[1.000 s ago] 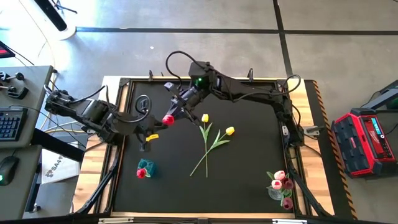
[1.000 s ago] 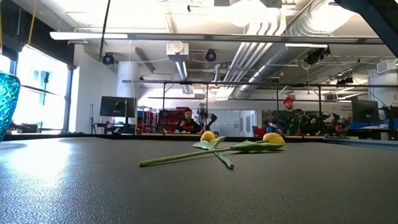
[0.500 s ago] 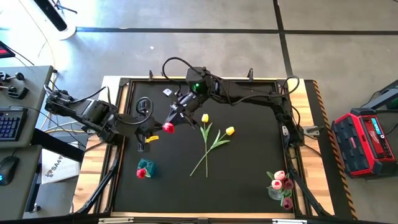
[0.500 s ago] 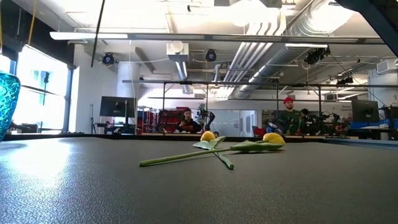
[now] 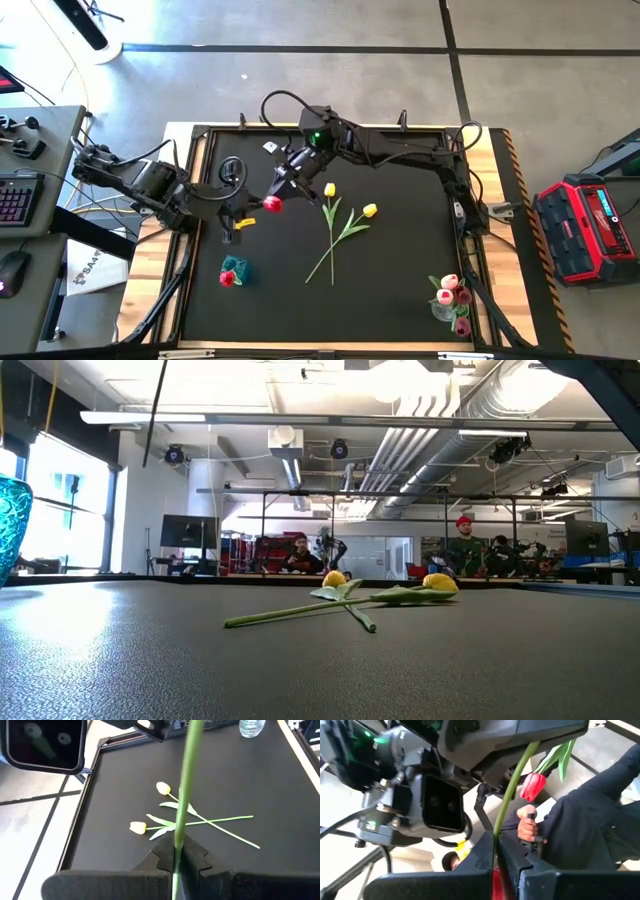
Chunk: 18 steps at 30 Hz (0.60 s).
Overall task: Sort flowers into vase by color
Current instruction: Put the red flower into the blue vase
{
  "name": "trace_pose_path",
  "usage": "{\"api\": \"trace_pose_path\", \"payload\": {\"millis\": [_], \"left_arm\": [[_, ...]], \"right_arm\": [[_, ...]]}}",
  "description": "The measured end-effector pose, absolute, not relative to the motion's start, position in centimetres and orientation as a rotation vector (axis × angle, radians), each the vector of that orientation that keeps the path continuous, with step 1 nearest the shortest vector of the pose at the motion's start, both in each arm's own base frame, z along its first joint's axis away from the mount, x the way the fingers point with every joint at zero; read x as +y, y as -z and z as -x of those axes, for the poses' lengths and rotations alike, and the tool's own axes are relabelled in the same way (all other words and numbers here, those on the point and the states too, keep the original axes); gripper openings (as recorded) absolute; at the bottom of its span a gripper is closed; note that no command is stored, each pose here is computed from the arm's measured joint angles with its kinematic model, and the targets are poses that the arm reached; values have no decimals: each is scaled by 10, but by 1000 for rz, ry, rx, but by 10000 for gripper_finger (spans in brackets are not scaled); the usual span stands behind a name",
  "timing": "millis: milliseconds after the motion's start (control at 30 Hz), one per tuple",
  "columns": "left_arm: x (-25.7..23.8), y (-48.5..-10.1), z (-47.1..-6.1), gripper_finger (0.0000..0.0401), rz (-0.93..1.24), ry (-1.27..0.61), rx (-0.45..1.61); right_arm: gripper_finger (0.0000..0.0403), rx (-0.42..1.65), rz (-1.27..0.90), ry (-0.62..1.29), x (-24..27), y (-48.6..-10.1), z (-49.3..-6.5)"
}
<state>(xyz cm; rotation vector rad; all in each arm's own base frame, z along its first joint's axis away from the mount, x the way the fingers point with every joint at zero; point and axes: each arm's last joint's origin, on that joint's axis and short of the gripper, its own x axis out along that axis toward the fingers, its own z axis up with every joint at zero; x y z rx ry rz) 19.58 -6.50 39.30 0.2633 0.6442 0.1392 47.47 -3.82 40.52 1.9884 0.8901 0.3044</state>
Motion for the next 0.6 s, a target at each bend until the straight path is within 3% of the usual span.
{"api": "trace_pose_path", "payload": {"millis": [200, 600], "left_arm": [[-64, -393, -195, 0, -275, -161, 646], [-64, -392, -194, 0, -281, -163, 657]], "right_arm": [[17, 901, -2010, -331, -34, -408, -476], [148, 948, -1981, -367, -27, -407, -476]]}}
